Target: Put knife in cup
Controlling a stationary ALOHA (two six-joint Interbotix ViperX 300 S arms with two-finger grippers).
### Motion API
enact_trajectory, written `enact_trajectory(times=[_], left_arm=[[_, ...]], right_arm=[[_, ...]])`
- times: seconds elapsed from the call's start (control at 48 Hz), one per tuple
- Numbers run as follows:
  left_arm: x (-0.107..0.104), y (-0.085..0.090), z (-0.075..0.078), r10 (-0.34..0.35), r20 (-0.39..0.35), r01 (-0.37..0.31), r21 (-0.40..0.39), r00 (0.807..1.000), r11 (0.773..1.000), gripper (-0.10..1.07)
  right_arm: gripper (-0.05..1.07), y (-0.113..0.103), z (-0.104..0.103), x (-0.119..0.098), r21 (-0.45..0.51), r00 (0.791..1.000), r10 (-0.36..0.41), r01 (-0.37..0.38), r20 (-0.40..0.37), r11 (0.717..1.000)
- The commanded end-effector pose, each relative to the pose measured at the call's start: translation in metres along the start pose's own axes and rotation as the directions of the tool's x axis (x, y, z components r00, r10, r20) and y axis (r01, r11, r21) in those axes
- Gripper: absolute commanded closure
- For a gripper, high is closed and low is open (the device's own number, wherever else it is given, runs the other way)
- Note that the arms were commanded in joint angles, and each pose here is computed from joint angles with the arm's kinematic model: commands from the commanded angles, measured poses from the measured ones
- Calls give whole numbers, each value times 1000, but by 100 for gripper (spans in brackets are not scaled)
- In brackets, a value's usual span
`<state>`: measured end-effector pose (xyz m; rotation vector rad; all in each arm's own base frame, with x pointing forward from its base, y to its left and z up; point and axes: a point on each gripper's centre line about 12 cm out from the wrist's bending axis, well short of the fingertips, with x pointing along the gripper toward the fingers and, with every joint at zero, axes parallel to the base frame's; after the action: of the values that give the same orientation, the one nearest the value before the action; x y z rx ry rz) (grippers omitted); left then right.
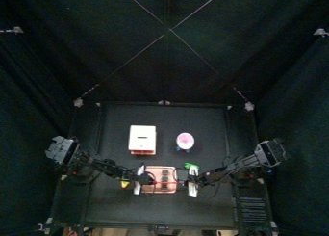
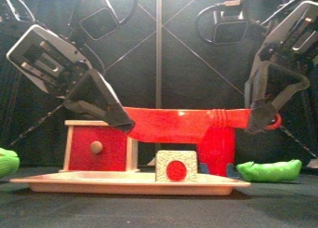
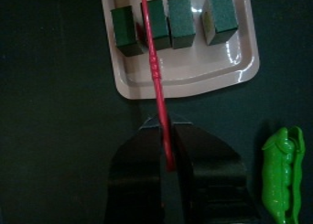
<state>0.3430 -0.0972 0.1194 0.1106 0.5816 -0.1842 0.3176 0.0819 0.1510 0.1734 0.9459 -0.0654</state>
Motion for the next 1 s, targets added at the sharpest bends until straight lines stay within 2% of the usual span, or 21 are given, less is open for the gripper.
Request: enact_trajectory(times=[0.0, 0.083, 0.229, 0.521, 0.646, 0.812, 0.979], left_arm=[[-4, -2, 10, -8, 35, 7, 12, 999, 1000, 76], [-5, -1, 12, -5, 43, 4, 7, 999, 1000, 76], [-10, 7, 21, 32, 89, -28, -48, 996, 998, 69], [-25, 23, 29, 89, 130, -71, -134, 988, 988, 34], [-36, 33, 32, 122, 149, -94, -181, 981, 979, 23], [-53, 40, 37, 146, 195, -107, -194, 970, 975, 21], [-75, 52, 48, 180, 257, -123, -222, 949, 967, 21]], right_arm=[[69, -2, 8, -10, 17, 1000, 1, -1, 30, 1000], [69, -2, 9, -13, 18, 999, 5, -5, 38, 1000], [69, -2, 12, -19, 21, 998, 10, -11, 54, 1000], [69, -7, 9, -33, 25, 997, 15, -17, 78, 1000], [69, -10, 5, -41, 40, 996, 20, -23, 84, 999], [69, -11, 6, -55, 80, 994, 35, -43, 105, 996], [69, -18, 14, -77, 152, 995, -4, -11, 98, 988]])
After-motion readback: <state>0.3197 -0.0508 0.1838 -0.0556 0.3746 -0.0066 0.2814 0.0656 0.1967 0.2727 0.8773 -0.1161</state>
